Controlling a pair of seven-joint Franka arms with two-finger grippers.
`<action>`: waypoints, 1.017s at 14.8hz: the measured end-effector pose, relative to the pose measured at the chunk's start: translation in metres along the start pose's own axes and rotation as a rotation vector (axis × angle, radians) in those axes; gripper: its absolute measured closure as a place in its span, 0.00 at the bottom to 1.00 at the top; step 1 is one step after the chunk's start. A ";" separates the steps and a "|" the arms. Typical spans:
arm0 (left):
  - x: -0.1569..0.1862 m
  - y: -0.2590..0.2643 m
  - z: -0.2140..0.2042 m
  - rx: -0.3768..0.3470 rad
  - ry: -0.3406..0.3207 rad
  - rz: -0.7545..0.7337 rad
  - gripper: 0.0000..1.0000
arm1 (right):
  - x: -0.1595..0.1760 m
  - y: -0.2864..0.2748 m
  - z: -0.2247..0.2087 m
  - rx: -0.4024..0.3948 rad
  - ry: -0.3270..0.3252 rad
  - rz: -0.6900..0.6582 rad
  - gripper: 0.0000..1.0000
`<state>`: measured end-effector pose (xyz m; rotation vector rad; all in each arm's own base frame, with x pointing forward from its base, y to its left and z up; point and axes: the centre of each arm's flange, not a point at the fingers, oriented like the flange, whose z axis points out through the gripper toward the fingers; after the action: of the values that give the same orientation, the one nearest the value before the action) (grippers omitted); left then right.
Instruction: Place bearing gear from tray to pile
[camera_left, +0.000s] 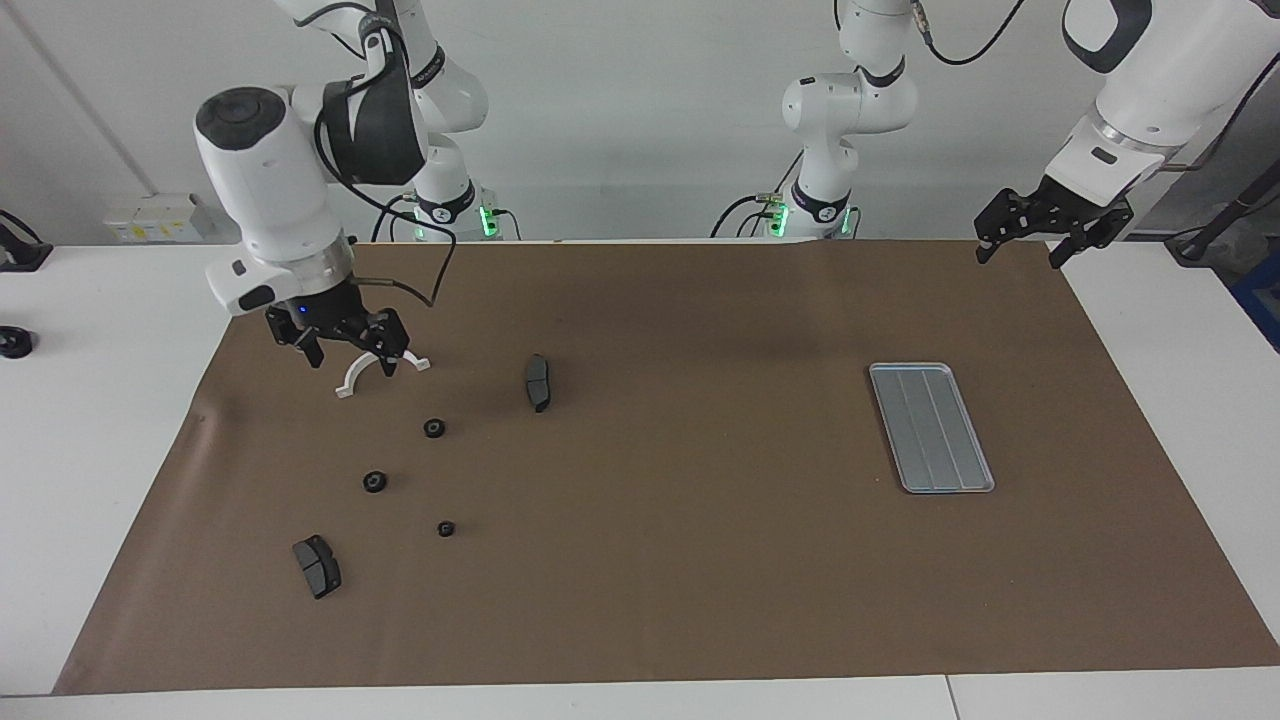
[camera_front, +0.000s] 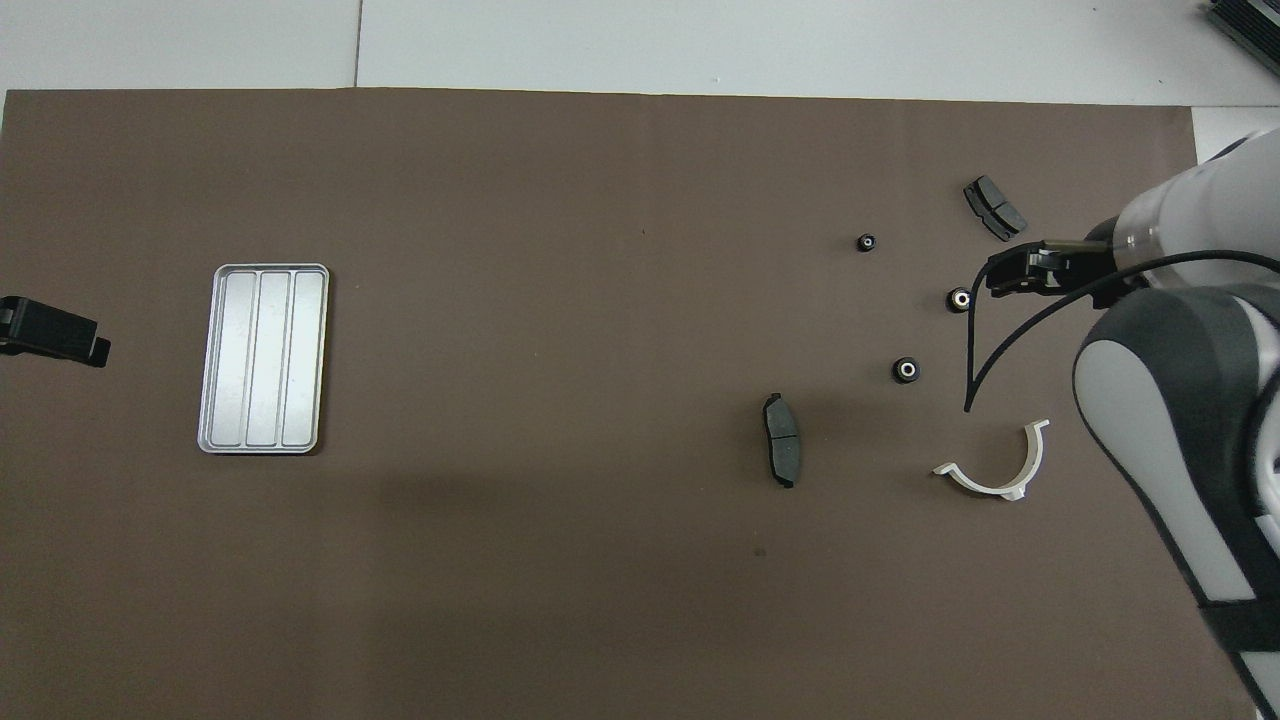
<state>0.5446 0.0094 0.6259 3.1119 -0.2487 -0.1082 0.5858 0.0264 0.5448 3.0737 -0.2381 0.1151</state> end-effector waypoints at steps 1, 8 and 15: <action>0.000 0.000 0.000 0.000 0.000 0.000 0.00 | -0.005 0.009 -0.017 0.002 -0.011 0.006 0.00; 0.000 0.000 0.000 0.000 0.000 0.000 0.00 | -0.019 0.053 -0.068 0.008 -0.083 -0.003 0.00; 0.000 0.000 0.000 0.000 0.000 0.000 0.00 | -0.017 0.051 -0.063 0.007 -0.094 -0.025 0.00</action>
<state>0.5446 0.0095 0.6259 3.1119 -0.2487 -0.1082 0.5564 -0.0170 0.6083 3.0915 -0.2044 -0.0304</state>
